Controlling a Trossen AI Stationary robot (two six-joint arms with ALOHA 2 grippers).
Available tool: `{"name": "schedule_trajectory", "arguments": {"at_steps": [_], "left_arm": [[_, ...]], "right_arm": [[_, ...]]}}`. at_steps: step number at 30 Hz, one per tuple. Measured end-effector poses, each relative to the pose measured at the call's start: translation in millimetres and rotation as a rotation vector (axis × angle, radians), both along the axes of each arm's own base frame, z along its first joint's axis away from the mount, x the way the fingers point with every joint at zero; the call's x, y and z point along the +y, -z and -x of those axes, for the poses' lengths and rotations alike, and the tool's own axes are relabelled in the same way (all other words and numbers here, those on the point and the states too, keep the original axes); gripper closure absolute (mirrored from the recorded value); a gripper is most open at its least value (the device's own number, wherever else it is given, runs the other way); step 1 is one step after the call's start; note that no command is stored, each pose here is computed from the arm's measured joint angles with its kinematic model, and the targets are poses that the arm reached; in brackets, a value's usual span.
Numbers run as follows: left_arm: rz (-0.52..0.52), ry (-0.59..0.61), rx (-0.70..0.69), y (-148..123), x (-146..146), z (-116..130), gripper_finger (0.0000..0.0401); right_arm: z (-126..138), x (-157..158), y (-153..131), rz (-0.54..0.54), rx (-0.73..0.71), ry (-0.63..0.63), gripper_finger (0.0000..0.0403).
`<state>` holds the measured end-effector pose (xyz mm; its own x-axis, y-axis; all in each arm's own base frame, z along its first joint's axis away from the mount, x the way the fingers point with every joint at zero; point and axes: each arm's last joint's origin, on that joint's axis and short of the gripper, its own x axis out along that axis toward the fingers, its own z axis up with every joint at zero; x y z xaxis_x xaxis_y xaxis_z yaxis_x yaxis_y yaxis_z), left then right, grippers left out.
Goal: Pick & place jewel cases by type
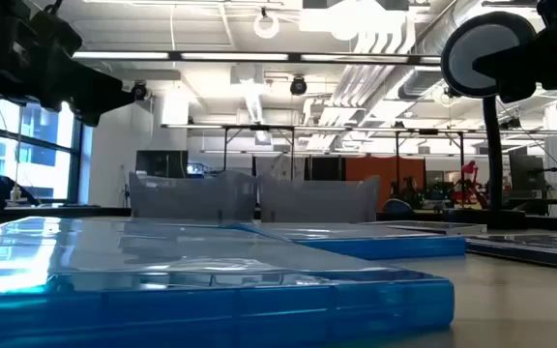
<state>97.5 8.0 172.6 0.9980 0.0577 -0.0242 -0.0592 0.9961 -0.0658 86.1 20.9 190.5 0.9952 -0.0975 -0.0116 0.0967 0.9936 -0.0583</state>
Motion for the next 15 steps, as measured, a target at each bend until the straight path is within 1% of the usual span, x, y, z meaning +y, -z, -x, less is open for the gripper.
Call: {"name": "schedule_trajectory", "arguments": {"at_steps": [15], "left_arm": [[0.0, 0.0, 0.0, 0.0, 0.0, 0.0, 0.0215]], "right_arm": [[0.0, 0.0, 0.1, 0.0, 0.0, 0.0, 0.0401]]}}
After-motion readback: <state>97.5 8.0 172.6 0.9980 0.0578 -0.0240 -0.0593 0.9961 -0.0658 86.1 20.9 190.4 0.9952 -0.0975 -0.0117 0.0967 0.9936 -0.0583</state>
